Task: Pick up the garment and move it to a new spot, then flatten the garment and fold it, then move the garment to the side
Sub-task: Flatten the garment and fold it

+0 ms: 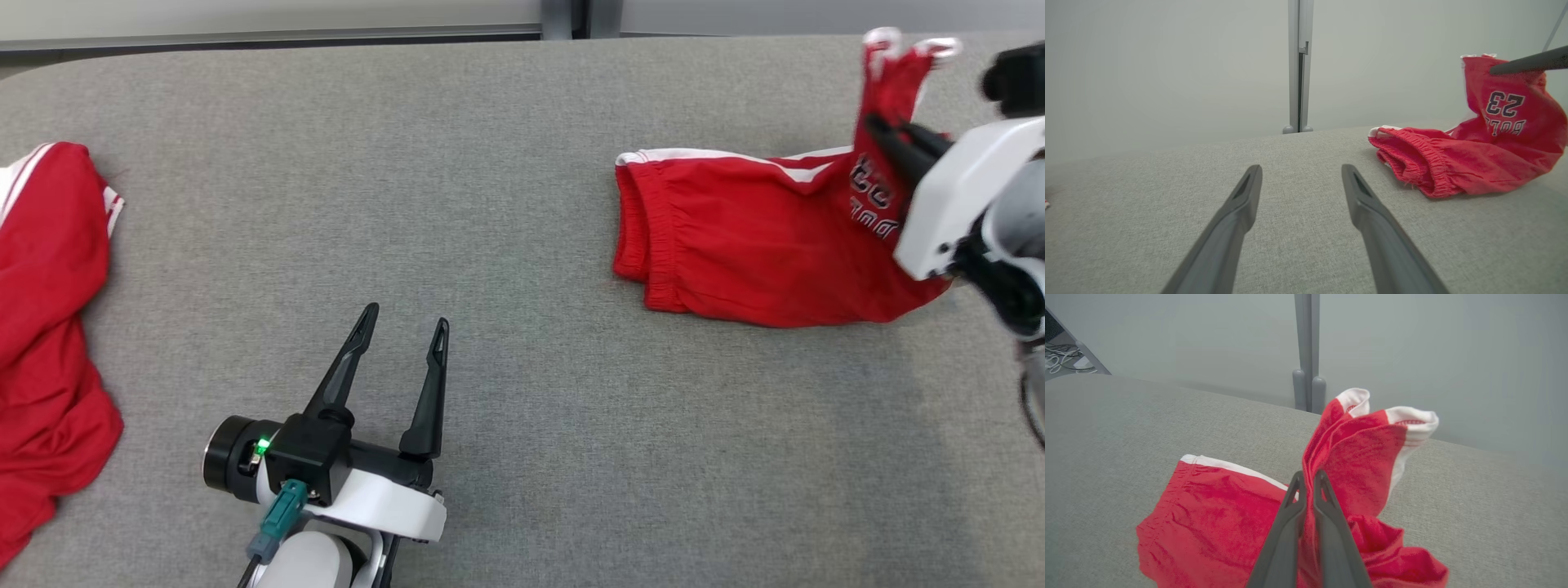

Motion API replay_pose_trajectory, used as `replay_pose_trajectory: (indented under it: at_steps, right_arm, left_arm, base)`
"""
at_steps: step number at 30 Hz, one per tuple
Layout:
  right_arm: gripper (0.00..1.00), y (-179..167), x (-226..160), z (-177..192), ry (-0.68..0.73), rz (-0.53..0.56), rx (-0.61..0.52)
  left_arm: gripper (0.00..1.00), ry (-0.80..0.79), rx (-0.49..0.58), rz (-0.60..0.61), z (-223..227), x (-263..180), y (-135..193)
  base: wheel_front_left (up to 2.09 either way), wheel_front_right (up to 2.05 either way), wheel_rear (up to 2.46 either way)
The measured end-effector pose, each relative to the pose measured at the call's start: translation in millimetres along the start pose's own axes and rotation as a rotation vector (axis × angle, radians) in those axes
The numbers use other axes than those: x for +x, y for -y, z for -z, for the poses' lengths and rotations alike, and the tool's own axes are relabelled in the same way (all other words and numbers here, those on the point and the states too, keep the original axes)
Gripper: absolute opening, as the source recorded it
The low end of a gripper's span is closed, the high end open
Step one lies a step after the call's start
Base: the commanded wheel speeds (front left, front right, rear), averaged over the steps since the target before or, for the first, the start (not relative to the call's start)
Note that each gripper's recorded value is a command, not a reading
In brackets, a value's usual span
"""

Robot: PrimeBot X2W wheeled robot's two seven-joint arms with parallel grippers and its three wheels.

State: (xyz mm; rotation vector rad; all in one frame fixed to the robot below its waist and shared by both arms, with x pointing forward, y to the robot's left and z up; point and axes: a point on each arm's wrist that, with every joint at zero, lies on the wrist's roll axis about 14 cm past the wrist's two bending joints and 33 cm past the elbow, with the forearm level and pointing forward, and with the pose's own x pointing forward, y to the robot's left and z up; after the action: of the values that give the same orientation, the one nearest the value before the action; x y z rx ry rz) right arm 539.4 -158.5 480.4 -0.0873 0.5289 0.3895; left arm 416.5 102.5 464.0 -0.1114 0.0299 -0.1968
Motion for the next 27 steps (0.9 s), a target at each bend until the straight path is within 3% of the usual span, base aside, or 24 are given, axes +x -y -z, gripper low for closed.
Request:
replay_pose_trajectory:
  at_steps: [15, 16, 17, 18, 24, 27]
  right_arm:
    - [0.00, -128, 42, 5, -0.029, -0.246, 0.047]
    - [0.13, -134, 44, 7, -0.036, -0.258, 0.049]
    - [0.91, -138, 45, 8, -0.042, -0.266, 0.052]
    - [1.00, -141, 46, 9, -0.045, -0.271, 0.053]
    - [1.00, -155, 33, -28, 0.140, -0.321, 0.125]
    - [1.00, -125, 17, -47, 0.255, -0.260, 0.093]
  left_arm:
    - [1.00, -0.018, -0.031, -0.060, 2, -14, -12]
    - [1.00, -0.019, -0.031, -0.064, 2, -14, -13]
    - [1.00, -0.018, -0.034, -0.065, 2, -13, -13]
    - [1.00, -0.016, -0.036, -0.069, 1, -13, -14]
    - [1.00, -0.015, -0.044, -0.070, 0, -15, -11]
    - [1.00, -0.001, -0.045, -0.063, -5, -15, -8]
  base:
    - [0.00, 0.00, 0.00]
    - [0.00, 0.00, 0.00]
    - [0.00, 0.00, 0.00]
    - [0.00, 0.00, 0.00]
    - [0.00, 0.00, 0.00]
    - [0.00, 0.00, 0.00]
